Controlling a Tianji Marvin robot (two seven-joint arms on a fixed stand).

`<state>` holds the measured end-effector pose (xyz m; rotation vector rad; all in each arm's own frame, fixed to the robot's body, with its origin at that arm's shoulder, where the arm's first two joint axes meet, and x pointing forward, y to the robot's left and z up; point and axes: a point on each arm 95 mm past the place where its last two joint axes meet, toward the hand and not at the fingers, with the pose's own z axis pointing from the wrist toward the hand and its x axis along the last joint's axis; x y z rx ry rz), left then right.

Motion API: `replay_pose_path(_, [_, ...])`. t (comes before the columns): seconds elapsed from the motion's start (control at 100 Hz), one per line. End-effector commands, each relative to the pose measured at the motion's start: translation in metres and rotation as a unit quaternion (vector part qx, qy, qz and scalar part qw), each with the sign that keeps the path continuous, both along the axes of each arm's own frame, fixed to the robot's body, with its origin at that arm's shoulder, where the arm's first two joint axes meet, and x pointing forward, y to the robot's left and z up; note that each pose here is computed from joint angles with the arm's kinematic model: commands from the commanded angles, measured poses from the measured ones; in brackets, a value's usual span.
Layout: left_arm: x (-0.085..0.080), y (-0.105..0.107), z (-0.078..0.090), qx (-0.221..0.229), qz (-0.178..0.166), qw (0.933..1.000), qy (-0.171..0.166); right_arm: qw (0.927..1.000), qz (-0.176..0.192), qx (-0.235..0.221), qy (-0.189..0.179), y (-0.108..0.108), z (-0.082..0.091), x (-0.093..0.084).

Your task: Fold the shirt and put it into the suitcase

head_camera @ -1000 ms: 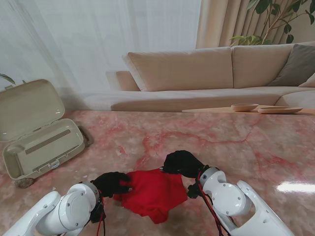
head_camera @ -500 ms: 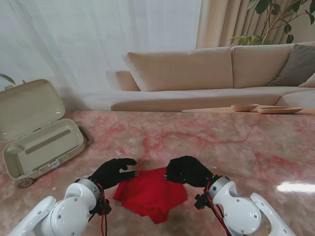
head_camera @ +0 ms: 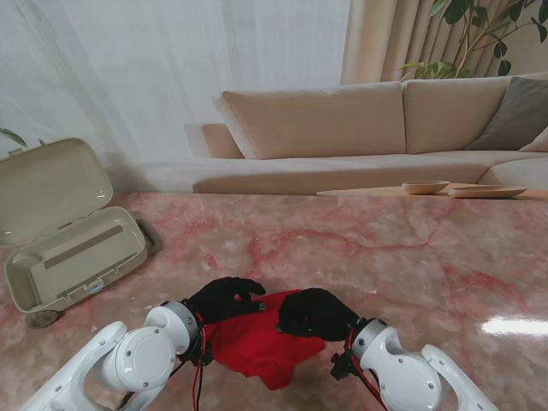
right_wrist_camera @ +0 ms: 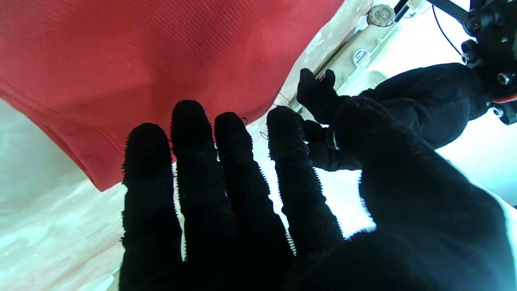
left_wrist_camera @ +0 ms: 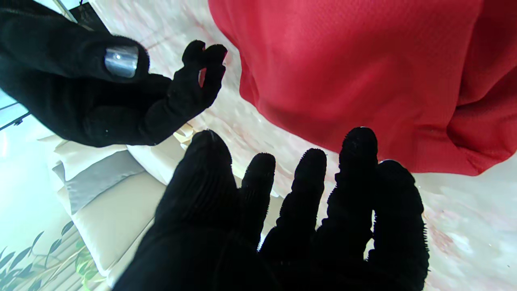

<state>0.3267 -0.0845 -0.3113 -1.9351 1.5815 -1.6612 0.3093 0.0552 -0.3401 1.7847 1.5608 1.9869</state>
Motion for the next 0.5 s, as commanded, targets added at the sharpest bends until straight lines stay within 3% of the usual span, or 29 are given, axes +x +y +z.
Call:
replay_pose_path(0.0, [0.001, -0.001, -0.01, 0.008, -0.003, 0.9999, 0.009, 0.9998, 0.001, -0.013, 0.017, -0.001, -0.01, -0.002])
replay_pose_path(0.49, [0.007, -0.005, -0.041, 0.077, -0.057, 0.9946, 0.038, 0.9971, 0.009, -0.048, 0.058, -0.003, -0.033, 0.008])
